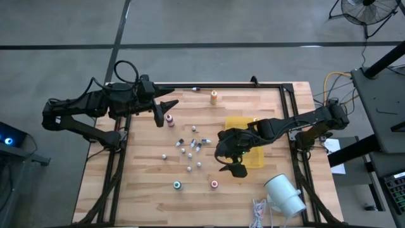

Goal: Pick & Place food coloring
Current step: Put the big orange food coloring bottle into the yellow bin

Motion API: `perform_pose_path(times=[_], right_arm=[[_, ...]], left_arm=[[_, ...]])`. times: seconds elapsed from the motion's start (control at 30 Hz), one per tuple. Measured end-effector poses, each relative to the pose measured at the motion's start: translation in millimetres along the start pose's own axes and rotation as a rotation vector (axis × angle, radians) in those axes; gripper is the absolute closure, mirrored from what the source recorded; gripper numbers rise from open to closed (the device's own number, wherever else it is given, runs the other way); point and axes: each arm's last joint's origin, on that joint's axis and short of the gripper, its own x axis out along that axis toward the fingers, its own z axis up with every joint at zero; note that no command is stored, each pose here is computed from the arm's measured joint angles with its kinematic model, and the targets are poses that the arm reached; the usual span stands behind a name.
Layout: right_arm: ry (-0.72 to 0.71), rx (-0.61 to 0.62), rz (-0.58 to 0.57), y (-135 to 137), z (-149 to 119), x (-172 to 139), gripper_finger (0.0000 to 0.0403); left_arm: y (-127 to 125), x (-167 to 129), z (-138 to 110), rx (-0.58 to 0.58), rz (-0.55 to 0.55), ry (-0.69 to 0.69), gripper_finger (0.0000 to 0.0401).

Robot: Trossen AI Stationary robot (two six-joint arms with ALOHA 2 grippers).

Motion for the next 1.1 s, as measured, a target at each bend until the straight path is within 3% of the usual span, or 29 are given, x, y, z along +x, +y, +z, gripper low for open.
perform_pose_path(times=[0.57,1.1], right_arm=[[-0.009,0.034,0.02,8,1,1,0.011],[-0.076,0.005,0.025,15,26,-23,0.0114]], left_arm=[[0,0,-1,0.004,-0.004,0.008,0.0197],[0,0,-1,0.006,-0.004,0.012,0.0197]])
